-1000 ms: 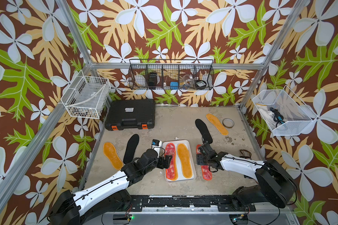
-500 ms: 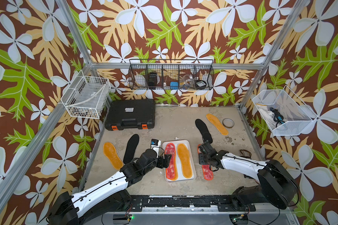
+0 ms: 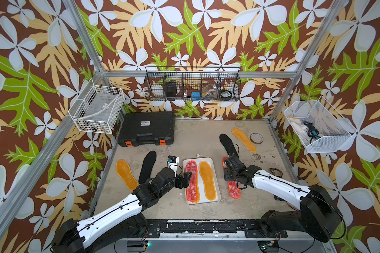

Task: Put the insoles into the storage box
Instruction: Pick up the insole from the center of the board, then place the insole in the storage box.

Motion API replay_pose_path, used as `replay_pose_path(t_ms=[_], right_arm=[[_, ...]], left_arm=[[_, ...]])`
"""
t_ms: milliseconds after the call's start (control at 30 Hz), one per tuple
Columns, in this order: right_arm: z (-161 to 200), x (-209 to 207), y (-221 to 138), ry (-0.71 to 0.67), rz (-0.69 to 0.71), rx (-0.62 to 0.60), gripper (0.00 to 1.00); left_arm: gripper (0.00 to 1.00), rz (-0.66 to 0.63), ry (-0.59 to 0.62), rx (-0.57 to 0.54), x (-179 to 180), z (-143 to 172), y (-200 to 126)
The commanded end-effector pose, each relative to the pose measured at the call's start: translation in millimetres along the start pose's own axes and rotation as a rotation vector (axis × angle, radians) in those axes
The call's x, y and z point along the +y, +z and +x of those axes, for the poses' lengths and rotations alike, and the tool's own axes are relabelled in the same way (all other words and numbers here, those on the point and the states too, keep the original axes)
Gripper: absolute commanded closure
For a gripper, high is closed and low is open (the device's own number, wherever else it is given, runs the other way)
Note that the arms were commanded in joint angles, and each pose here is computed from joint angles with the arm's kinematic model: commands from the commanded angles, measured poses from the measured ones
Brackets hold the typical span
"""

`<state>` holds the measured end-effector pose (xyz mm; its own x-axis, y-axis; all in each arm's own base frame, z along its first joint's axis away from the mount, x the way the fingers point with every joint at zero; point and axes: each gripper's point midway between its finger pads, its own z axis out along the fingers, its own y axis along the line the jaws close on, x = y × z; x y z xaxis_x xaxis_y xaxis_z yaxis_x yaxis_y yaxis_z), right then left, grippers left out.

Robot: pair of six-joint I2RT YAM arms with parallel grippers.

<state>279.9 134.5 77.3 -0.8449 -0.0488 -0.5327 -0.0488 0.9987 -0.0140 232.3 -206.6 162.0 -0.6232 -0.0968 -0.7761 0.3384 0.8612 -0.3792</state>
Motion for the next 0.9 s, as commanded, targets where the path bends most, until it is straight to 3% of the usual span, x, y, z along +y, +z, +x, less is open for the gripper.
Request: replay_pose_path(t_ms=[0, 200, 467, 633, 867], right_arm=[[-11, 3, -14, -0.007, -0.015, -0.014, 0.40], [-34, 25, -39, -0.010, -0.088, -0.045, 0.40], [-43, 97, -65, -0.043, -0.235, -0.066, 0.40], [-31, 127, -52, -0.040, -0.282, -0.031, 0.40], [-17, 129, -27, -0.015, -0.264, 0.006, 0.39]], left_arm=[[0.08, -0.007, 0.000, -0.025, -1, -8, -2], [0.08, 0.001, -0.011, -0.035, -3, -11, -1], [0.08, -0.033, -0.008, -0.030, 3, -9, 0], [0.08, -0.035, -0.013, -0.037, 3, -11, -1], [0.08, -0.046, -0.014, -0.023, 8, -4, -1]])
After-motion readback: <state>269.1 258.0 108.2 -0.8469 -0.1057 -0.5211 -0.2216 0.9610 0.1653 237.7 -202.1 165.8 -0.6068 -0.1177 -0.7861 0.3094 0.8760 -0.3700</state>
